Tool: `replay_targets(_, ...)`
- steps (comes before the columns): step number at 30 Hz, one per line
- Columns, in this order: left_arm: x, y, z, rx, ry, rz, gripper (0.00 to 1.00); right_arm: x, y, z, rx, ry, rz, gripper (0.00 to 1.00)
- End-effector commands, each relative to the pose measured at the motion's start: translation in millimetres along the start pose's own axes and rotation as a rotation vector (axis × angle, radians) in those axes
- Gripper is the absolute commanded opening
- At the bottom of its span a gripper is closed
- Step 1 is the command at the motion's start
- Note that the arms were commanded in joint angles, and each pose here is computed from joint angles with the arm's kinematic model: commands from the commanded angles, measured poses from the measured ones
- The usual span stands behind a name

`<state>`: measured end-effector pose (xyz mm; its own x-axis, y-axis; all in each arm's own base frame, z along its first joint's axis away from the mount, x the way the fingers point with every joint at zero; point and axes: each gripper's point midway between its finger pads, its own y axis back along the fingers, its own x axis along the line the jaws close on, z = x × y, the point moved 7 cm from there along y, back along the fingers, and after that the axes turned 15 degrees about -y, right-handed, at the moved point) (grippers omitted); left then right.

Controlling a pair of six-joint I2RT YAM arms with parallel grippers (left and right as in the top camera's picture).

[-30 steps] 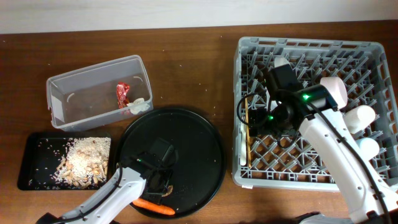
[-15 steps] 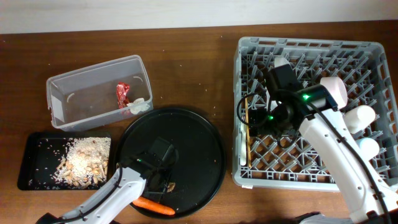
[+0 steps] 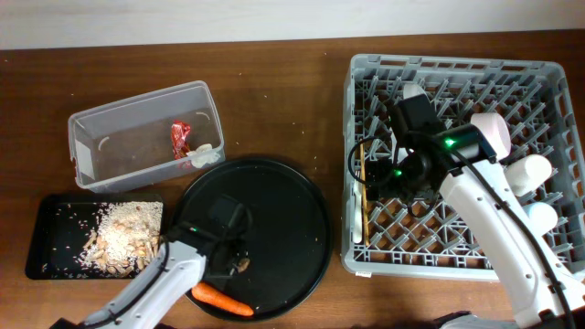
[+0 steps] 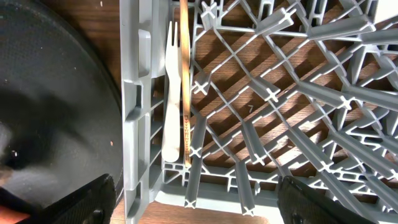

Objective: Sort waste into correct bins and load items into the dishwasher rack
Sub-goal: 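Carry the mushroom to the black rice tray and release it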

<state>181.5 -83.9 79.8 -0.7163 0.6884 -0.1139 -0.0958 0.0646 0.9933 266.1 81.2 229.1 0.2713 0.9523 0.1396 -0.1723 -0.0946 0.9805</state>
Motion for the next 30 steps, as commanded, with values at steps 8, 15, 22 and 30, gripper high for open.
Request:
replay_targets(8, 12, 74, 95, -0.267, -0.128, -0.143, 0.20, -3, -3, 0, 0.010, -0.001, -0.010, 0.86)
replay_targets(15, 79, 95, 150, -0.420, 0.118, -0.020, 0.21, -3, -3, 0, 0.010, -0.001, -0.010, 0.86)
replay_targets(22, 139, 102, 176, -0.505, 0.365, 0.102, 0.21, -3, -3, 0, 0.010, -0.001, -0.010, 0.86)
replay_targets(30, 161, 69, 202, -0.455, 0.446, 0.183, 0.21, -3, -3, 0, 0.011, -0.001, -0.010, 0.86)
